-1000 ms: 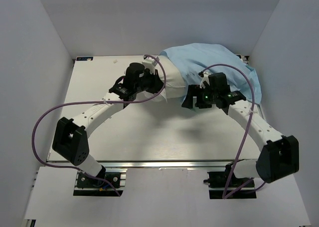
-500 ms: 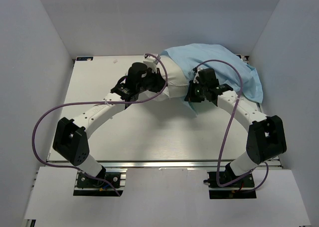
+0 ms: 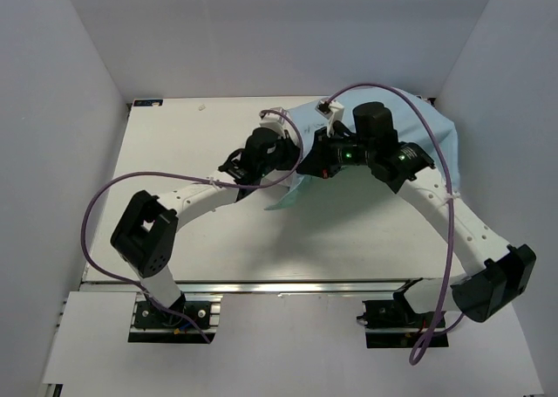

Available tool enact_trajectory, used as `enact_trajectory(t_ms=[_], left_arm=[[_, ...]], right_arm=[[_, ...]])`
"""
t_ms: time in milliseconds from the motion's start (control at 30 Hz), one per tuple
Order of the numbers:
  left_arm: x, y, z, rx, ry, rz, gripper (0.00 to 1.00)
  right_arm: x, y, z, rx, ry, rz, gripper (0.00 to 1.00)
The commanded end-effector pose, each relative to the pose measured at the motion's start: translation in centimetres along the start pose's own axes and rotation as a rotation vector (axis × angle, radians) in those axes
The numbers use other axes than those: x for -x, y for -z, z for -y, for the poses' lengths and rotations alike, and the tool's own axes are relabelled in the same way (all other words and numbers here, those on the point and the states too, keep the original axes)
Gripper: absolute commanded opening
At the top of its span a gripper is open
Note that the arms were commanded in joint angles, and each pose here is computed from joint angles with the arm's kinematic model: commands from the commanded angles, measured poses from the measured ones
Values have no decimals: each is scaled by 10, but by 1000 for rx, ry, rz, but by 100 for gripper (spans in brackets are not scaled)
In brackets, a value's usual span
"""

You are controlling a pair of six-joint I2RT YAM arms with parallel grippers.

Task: Put the pillow into the pillowcase

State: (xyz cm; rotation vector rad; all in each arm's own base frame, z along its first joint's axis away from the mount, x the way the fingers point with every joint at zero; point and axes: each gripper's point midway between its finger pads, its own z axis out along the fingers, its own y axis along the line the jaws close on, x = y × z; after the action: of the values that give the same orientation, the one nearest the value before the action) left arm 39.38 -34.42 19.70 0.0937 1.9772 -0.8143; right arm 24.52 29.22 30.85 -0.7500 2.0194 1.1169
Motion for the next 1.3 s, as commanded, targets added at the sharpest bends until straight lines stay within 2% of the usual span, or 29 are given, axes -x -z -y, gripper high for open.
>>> enact_trajectory(t_ms=[0, 133, 233, 267, 367, 433, 467, 500, 533, 600, 667, 733, 800, 867, 900, 967, 1000, 1033, 1067, 1100, 1133, 1167, 1267], left_arm=[[11, -2, 13, 18, 44, 99, 0], [5, 6, 2, 57, 54, 91, 0], [-7, 20, -4, 64, 61, 60, 0], [-11, 25, -5, 65, 62, 44, 0], [-29, 52, -13, 82, 45, -33, 3], [-38, 79, -15, 74, 36, -70, 40], [-43, 90, -18, 76, 35, -93, 65], [-51, 102, -23, 93, 33, -123, 92], [-40, 121, -19, 84, 47, -90, 98], [-50, 140, -31, 121, 61, -105, 98], [-38, 160, -33, 132, 77, -50, 98], [-29, 171, -46, 216, 93, -10, 98], [-14, 177, -48, 264, 103, 22, 98], [0, 175, -53, 308, 109, 46, 98], [6, 168, -53, 321, 119, 41, 98], [17, 157, -61, 311, 161, 15, 98], [14, 146, -70, 328, 185, -16, 98], [29, 141, -76, 315, 225, -11, 98], [35, 135, -79, 304, 236, -4, 98], [35, 125, -91, 324, 250, -13, 98], [43, 119, -90, 314, 254, -3, 98], [46, 113, -90, 300, 257, -2, 98], [48, 92, -95, 286, 265, -26, 98]], right_arm=[[-7, -3, -29, 156, 57, -40, 0], [-43, -20, 20, 1, -18, -139, 0], [-65, -22, 32, -30, -39, -194, 22], [-71, -20, 32, -28, -43, -216, 42], [-75, -8, 32, -60, -10, -235, 66], [-65, 9, 34, -135, 40, -191, 79], [-56, 15, 34, -167, 63, -160, 87], [-51, 23, 35, -200, 74, -145, 89], [-40, 37, 39, -281, 98, -99, 89], [-15, 58, 49, -419, 116, -5, 89], [2, 69, 59, -507, 114, 55, 89], [25, 79, 77, -629, 111, 117, 89], [37, 76, 100, -706, 84, 118, 89], [67, 79, 117, -736, 85, 166, 89], [67, 61, 138, -745, 72, 120, 89], [101, 56, 150, -732, 82, 154, 89], [96, 31, 177, -741, 81, 90, 89], [123, 31, 179, -745, 109, 137, 89], [130, 24, 191, -760, 120, 133, 89], [117, 0, 223, -793, 122, 66, 89], [133, -2, 226, -802, 131, 94, 89], [112, -22, 249, -813, 106, 16, 88], [68, -37, 274, -849, 34, -109, 84]])
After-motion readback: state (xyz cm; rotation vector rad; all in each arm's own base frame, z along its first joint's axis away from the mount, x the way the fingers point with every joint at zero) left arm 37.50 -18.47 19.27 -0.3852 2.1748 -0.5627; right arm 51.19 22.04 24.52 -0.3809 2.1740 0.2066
